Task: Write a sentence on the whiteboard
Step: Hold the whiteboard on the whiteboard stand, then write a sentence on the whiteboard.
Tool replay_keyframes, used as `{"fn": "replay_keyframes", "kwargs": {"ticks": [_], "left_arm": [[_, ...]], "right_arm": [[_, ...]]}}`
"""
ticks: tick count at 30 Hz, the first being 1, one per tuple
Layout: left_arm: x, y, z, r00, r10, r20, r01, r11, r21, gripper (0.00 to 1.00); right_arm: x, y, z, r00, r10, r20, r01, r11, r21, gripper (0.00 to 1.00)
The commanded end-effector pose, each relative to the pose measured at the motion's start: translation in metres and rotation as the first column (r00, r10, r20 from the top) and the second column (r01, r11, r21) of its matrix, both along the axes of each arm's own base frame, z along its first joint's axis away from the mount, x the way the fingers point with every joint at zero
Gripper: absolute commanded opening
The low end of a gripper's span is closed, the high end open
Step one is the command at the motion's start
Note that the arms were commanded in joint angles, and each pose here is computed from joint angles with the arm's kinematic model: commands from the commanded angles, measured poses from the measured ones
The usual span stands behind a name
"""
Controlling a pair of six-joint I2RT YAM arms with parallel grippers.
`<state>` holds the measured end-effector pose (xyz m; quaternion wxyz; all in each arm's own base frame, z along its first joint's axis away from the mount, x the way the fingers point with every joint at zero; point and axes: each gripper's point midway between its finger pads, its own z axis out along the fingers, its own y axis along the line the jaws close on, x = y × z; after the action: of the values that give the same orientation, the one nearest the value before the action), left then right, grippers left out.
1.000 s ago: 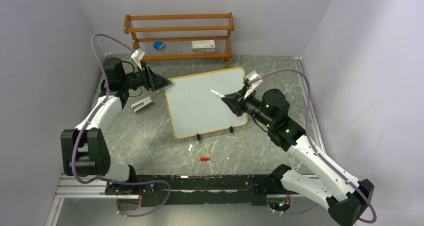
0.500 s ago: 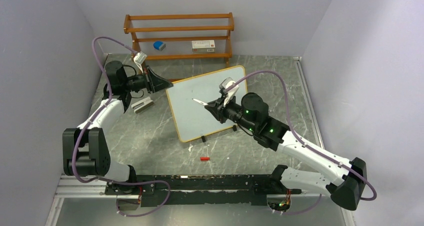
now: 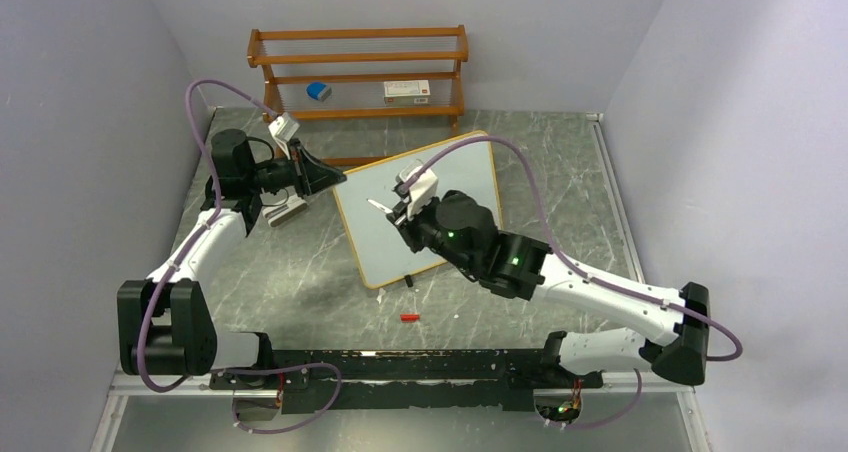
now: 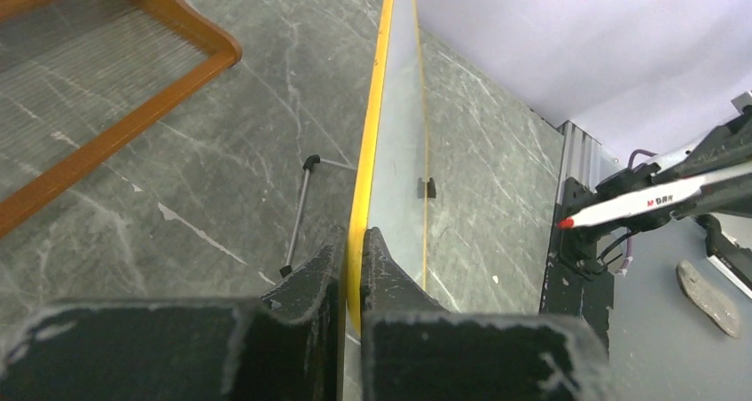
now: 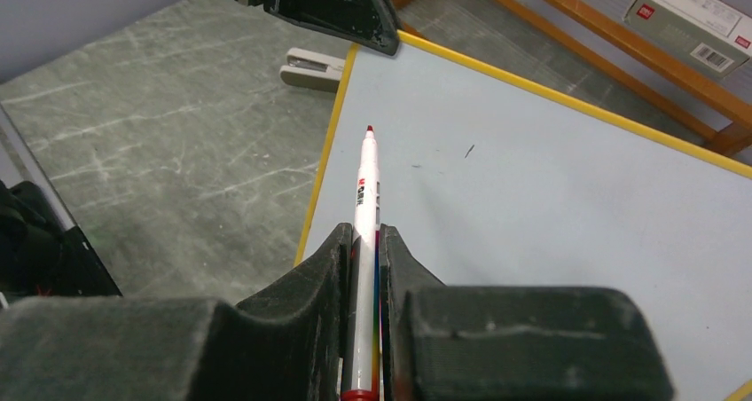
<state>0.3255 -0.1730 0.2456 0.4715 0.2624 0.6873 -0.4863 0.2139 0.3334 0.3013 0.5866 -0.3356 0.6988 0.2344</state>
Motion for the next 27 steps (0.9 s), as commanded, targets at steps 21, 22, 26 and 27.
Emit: {"fn": "replay_keyframes", "kwargs": {"ticks": [21,22,26,27], "left_arm": [[-0.001,0.000,-0.002,0.999,0.014,0.050,-0.018,0.997,0.081,0.05],[-0.001,0.000,-0.002,0.998,0.018,0.052,-0.023,0.996,0.085,0.05],[-0.001,0.001,0.000,0.998,0.023,0.060,-0.029,0.995,0.090,0.05],[-0.001,0.001,0.000,0.998,0.024,0.060,-0.029,0.995,0.090,0.05]], "right_arm": [[0.013,0.050,-0.010,0.967,-0.244,0.077,0.254,0.949,-0.186,0.00],[0.013,0.051,-0.012,0.964,-0.252,0.083,0.264,0.944,-0.196,0.00],[0.012,0.056,-0.010,0.958,-0.269,0.100,0.285,0.935,-0.210,0.00],[0.013,0.057,-0.011,0.957,-0.272,0.103,0.289,0.934,-0.211,0.00]]}}
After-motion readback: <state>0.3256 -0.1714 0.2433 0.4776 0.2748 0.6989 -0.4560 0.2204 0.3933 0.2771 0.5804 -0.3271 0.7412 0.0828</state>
